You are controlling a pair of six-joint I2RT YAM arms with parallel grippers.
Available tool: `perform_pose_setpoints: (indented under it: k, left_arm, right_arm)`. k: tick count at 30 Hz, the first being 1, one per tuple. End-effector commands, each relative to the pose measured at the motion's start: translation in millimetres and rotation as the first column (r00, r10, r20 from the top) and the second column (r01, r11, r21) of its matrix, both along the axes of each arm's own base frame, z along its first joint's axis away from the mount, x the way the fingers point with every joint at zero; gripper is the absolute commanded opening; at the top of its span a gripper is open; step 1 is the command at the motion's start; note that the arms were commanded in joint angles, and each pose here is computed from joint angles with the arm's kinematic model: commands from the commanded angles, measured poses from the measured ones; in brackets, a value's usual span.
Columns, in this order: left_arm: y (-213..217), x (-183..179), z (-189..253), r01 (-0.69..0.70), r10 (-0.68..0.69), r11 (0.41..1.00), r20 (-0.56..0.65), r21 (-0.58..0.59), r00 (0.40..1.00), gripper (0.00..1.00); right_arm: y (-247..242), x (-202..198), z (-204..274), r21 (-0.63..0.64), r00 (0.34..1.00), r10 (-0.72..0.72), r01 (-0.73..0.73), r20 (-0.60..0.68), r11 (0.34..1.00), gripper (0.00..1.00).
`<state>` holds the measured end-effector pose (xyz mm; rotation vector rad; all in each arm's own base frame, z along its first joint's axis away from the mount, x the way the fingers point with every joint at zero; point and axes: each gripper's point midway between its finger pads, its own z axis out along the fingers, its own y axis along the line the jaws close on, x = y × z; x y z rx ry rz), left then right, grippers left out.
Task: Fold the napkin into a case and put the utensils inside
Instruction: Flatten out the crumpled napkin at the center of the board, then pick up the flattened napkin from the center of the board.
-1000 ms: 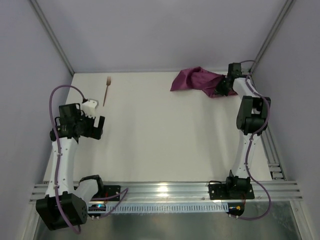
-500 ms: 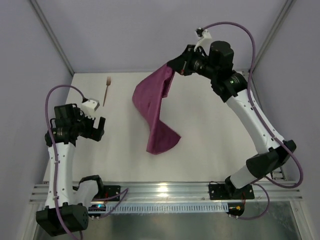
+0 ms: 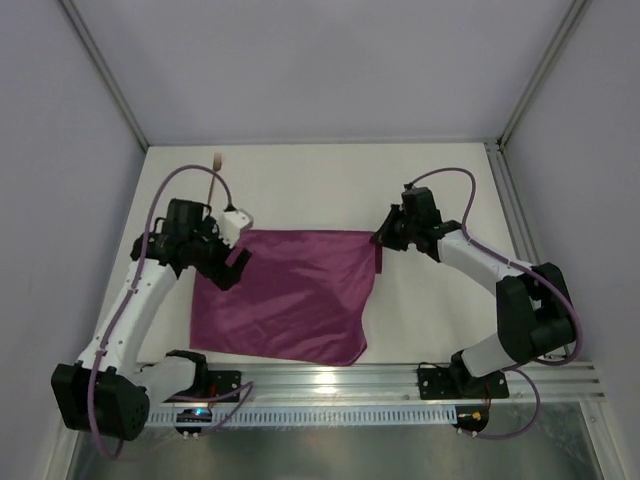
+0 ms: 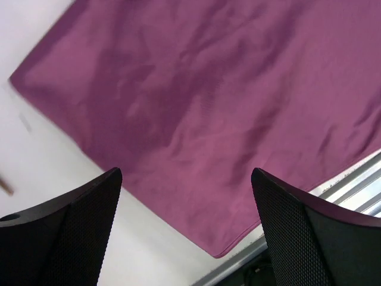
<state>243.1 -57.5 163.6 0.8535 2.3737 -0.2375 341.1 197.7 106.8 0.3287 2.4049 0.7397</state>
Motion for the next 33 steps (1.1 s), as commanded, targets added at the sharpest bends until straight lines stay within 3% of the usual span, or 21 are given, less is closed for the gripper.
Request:
perform_pose_setpoints:
  k: [1, 6, 10, 12, 15, 16, 17, 19, 22, 25, 28, 30, 33]
  left_arm:
    - [-13, -26, -35, 0.161, -0.151, 0.979, -0.089, 0.126, 0.985, 0.91]
    - [-14, -44, -72, 0.307, -0.283, 0.915, -0.125, 0.261, 0.951, 0.93]
    - [-17, -46, -79, 0.341, -0.315, 0.907, -0.139, 0.247, 0.939, 0.93]
    - [-21, -49, -81, 0.365, -0.34, 0.899, -0.143, 0.241, 0.93, 0.94]
    - [-30, -60, -93, 0.447, -0.416, 0.853, -0.166, 0.268, 0.894, 0.94]
    - [-31, -62, -96, 0.467, -0.435, 0.834, -0.169, 0.293, 0.884, 0.97]
    - [-41, -67, -100, 0.517, -0.491, 0.798, -0.163, 0.309, 0.856, 0.98]
    - [-51, -81, -112, 0.591, -0.566, 0.738, -0.18, 0.326, 0.805, 0.98]
    - [-69, -86, -119, 0.638, -0.63, 0.691, -0.149, 0.34, 0.762, 0.99]
    - [-96, -80, -114, 0.645, -0.656, 0.697, -0.086, 0.313, 0.75, 0.98]
    - [-118, -73, -113, 0.661, -0.683, 0.686, -0.044, 0.305, 0.729, 0.92]
    - [-121, -76, -121, 0.691, -0.705, 0.656, -0.08, 0.304, 0.705, 0.85]
    - [-113, -96, -138, 0.756, -0.738, 0.589, -0.191, 0.286, 0.647, 0.83]
  right_arm:
    - [-20, 38, 24, 0.047, 0.987, -0.121, 0.117, 0.106, 0.992, 0.04]
    - [-79, 67, 14, 0.001, 0.96, -0.267, 0.268, 0.085, 0.963, 0.04]
    - [-119, 109, 40, -0.06, 0.928, -0.346, 0.357, 0.138, 0.932, 0.04]
    - [-122, 112, 21, -0.126, 0.94, -0.333, 0.34, 0.07, 0.932, 0.04]
    - [-120, 110, 10, -0.178, 0.958, -0.288, 0.285, 0.011, 0.942, 0.47]
    - [-125, 103, 3, -0.207, 0.955, -0.295, 0.288, -0.003, 0.935, 0.68]
    - [-130, 94, 0, -0.239, 0.955, -0.295, 0.284, -0.014, 0.929, 0.73]
    - [-148, 75, 5, -0.311, 0.941, -0.338, 0.323, 0.007, 0.894, 0.75]
    - [-175, 28, 1, -0.434, 0.918, -0.396, 0.349, -0.02, 0.831, 0.75]
    - [-199, -13, -9, -0.528, 0.895, -0.445, 0.368, -0.022, 0.766, 0.84]
    - [-206, -37, -27, -0.512, 0.885, -0.461, 0.369, -0.061, 0.776, 0.85]
    - [-207, -48, -42, -0.475, 0.872, -0.477, 0.375, -0.112, 0.796, 0.84]
    - [-212, -60, -58, -0.456, 0.85, -0.501, 0.387, -0.16, 0.802, 0.77]
